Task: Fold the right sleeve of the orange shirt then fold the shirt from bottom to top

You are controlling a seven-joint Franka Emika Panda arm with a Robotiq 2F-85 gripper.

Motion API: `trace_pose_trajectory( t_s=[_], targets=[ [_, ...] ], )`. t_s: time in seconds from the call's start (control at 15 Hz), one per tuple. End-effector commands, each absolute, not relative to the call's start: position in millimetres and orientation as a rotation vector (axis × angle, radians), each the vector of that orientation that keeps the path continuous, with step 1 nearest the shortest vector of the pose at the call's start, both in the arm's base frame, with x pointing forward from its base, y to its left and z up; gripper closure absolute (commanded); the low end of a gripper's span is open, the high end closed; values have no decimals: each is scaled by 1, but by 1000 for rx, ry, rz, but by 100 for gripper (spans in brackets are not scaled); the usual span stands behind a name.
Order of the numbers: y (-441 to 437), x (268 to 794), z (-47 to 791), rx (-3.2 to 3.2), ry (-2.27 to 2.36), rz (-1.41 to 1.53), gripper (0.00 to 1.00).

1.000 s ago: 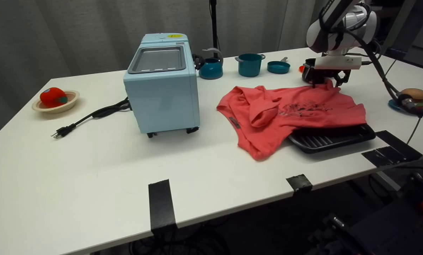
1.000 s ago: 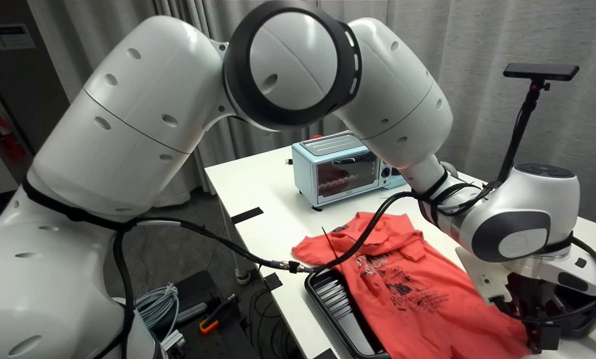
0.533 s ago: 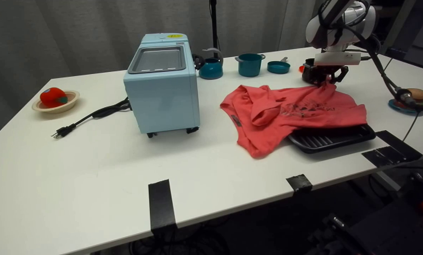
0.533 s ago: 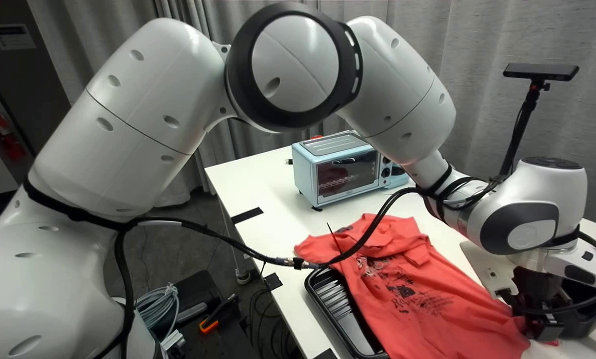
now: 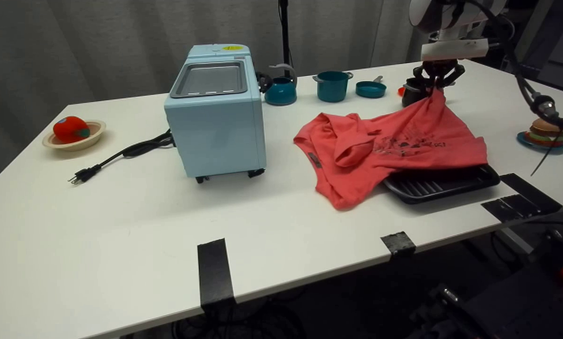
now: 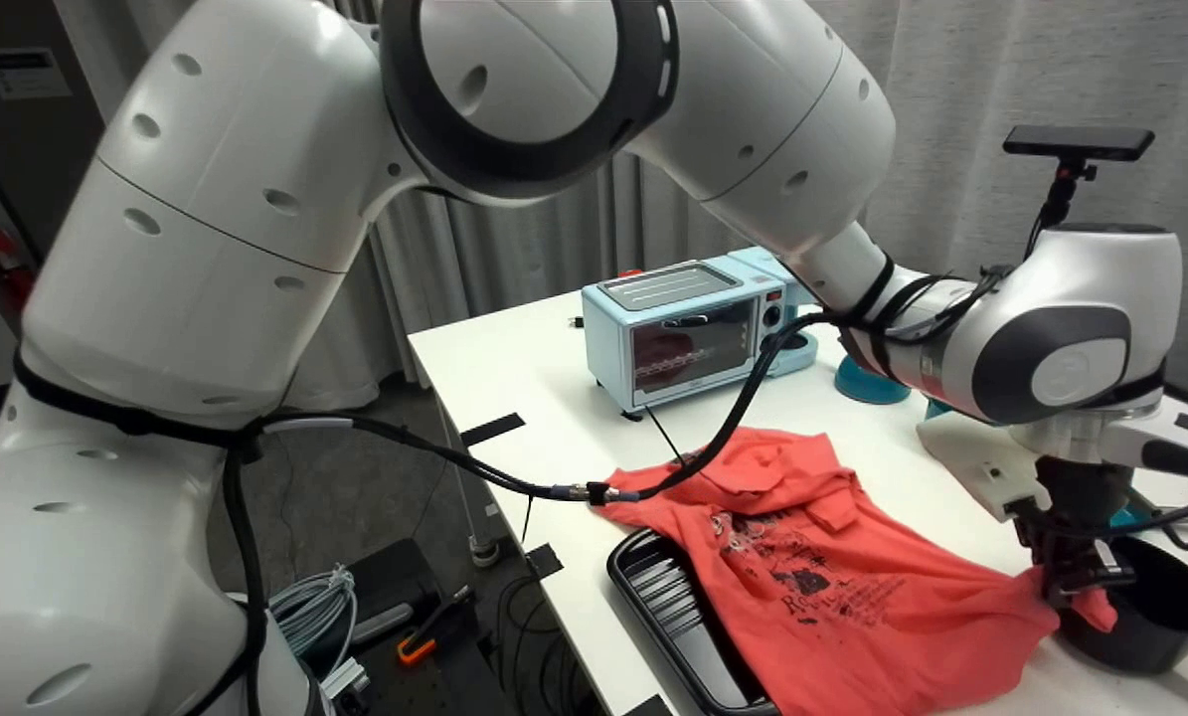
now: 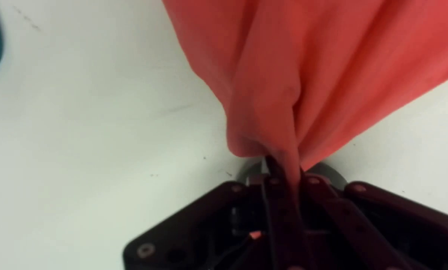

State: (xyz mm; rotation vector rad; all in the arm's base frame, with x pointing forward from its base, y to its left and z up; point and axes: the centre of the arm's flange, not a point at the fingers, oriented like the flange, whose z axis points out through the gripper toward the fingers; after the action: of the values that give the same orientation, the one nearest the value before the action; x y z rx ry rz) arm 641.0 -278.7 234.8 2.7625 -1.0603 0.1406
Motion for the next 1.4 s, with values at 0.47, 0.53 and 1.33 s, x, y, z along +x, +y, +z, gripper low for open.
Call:
trace_pose_trajectory(
  t_s=[0.47,0.53,1.33],
  targets=[
    [-119,636,359,3059,-725,514,99],
    [-98,633,366,3082,-671,579,99],
    [29,579,354,3205,-169,666,39]
  ],
)
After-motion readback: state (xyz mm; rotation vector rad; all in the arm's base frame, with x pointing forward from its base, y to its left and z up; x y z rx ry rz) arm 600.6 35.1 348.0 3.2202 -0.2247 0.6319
